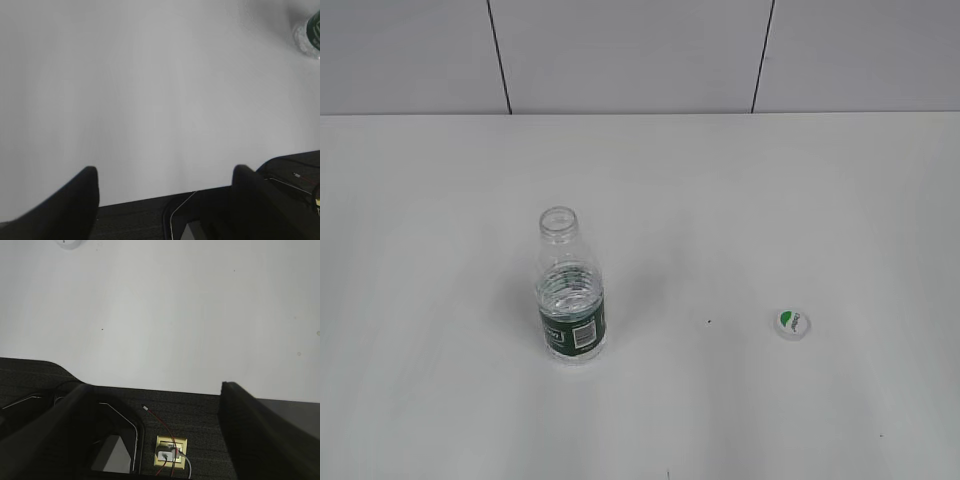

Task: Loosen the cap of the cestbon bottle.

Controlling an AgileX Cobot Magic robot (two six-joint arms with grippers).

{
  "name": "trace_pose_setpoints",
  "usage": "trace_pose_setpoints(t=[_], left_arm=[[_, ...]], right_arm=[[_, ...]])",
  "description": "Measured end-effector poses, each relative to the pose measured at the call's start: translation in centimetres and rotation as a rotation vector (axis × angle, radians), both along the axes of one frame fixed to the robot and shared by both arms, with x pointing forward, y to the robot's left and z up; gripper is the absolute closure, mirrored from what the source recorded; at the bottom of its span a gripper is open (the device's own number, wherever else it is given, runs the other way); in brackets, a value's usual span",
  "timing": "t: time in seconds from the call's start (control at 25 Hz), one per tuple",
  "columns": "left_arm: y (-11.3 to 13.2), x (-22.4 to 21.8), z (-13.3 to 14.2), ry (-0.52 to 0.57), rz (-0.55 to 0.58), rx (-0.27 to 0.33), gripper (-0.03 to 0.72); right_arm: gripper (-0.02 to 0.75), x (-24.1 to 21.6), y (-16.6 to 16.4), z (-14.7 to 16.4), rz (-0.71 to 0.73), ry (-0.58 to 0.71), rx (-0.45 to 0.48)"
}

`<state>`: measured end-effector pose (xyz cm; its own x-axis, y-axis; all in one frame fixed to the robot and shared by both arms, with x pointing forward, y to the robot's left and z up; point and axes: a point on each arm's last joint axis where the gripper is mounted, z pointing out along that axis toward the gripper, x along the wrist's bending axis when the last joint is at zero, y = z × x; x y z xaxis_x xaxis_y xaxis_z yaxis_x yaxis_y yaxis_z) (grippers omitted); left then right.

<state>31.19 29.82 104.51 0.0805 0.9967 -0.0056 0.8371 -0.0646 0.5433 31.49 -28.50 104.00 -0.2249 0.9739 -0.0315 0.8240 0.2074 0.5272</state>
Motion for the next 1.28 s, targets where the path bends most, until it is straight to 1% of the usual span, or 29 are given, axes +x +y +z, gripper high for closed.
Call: trace_pose_setpoints(t=[0.12,0.28,0.52,0.72,0.92,1.12,1.2,1.28], left_arm=[[-0.1,-0.2,0.1,-0.019,-0.001,-0.016,0.195],[-0.2,-0.6,0.0,-0.054,-0.001,-0.017,0.203],[-0.3,-2.0,0.5,-0.152,-0.003,-0.011,0.206],[-0.3,-3.0,0.9,-0.220,-0.004,-0.007,0.209],[-0.4,-4.9,1.3,-0.342,-0.005,0.000,0.214],[-0.5,-7.0,1.4,-0.474,-0.007,0.007,0.214],[-0.5,-7.7,1.4,-0.516,-0.007,0.009,0.214],[-0.6,-8.2,1.4,-0.543,-0.008,0.011,0.216]], right_arm=[[0.148,-0.2,0.0,0.1,0.000,-0.011,0.002],[0.148,-1.0,-0.3,0.3,-0.001,-0.055,0.000],[0.148,-2.5,-0.6,0.8,-0.003,-0.148,0.013],[0.148,-3.3,-0.7,1.1,-0.003,-0.200,0.021],[0.148,-4.8,-1.0,1.4,-0.004,-0.296,0.039],[0.148,-7.1,-1.4,1.7,-0.005,-0.444,0.065],[0.148,-8.1,-1.6,1.7,-0.005,-0.503,0.076],[0.148,-8.5,-1.7,1.6,-0.007,-0.528,0.077]])
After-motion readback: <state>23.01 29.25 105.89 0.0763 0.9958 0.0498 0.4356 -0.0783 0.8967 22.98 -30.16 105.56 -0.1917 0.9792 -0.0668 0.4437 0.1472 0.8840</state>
